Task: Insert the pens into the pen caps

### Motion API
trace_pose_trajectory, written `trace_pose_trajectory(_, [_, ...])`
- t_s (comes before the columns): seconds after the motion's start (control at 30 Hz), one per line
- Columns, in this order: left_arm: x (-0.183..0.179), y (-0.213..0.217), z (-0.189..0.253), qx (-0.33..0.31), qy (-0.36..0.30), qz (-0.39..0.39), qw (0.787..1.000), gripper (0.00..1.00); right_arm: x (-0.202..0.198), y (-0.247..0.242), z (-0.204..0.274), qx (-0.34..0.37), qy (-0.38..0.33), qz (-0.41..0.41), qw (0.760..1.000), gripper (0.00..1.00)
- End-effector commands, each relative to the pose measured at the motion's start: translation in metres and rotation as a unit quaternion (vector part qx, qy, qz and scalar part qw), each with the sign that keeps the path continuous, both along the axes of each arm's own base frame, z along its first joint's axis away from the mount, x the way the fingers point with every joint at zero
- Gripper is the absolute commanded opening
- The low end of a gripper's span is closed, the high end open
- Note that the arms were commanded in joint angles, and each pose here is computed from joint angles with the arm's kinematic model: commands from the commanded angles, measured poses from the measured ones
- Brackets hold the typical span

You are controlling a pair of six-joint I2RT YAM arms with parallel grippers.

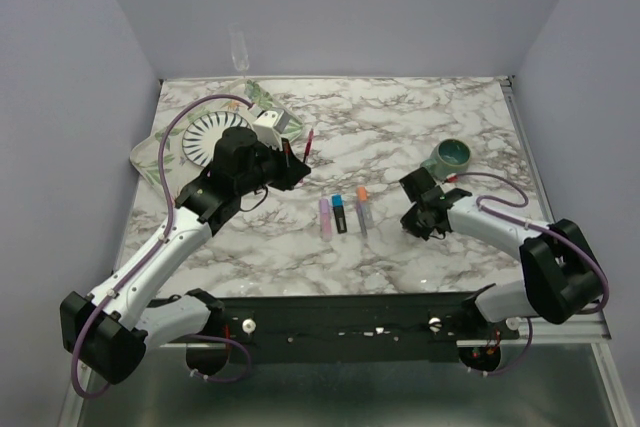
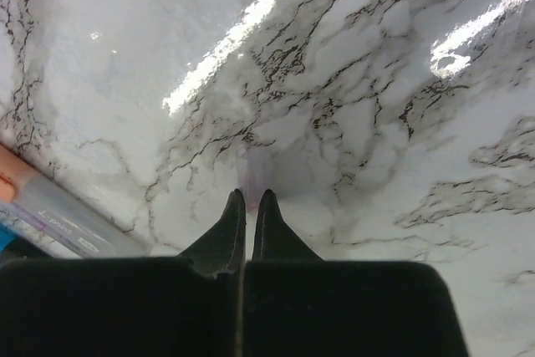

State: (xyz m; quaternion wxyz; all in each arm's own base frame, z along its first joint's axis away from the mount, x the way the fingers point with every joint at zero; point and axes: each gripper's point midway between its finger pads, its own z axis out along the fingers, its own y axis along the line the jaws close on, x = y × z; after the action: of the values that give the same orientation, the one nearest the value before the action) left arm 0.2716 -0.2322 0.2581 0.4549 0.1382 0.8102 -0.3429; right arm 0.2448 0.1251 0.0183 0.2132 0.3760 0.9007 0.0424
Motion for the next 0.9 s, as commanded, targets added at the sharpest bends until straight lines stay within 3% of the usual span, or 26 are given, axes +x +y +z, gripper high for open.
trace_pose_trajectory(0.0, [-0.002, -0.002, 0.005, -0.005, -0.014, -0.014, 1.0, 0.0, 0.005, -0.008, 0.011, -0.04, -0.018, 0.065, 0.997, 0.01])
trace_pose_trajectory(0.23, [-0.005, -0.008, 0.001, -0.009, -0.005, -0.031, 0.999, 0.0, 0.025, 0.004, 0.04, -0.045, -0.087, 0.164, 0.982, 0.01])
trace_pose_trajectory(0.37, [-0.005, -0.01, -0.001, -0.01, 0.0, -0.036, 0.999, 0.0, 0.027, 0.003, 0.047, -0.048, -0.092, 0.164, 0.981, 0.01])
trace_pose_trajectory(0.43, [-0.005, -0.01, 0.0, -0.01, 0.0, -0.036, 0.999, 0.0, 0.021, -0.005, 0.045, -0.059, -0.062, 0.134, 0.987, 0.01])
trace_pose_trajectory(0.53, [-0.005, -0.01, -0.001, -0.011, 0.001, -0.036, 0.999, 0.0, 0.005, -0.024, 0.043, -0.083, -0.009, 0.051, 0.995, 0.18])
trace_pose_trajectory(0.63, [-0.006, -0.011, 0.002, -0.014, -0.002, -0.039, 0.999, 0.0, 0.001, -0.021, 0.033, -0.068, -0.003, 0.059, 0.996, 0.35])
trace_pose_trajectory(0.87, [-0.007, -0.01, 0.003, -0.014, -0.003, -0.04, 0.999, 0.0, 0.0, -0.02, 0.018, -0.042, 0.003, 0.041, 0.998, 0.4])
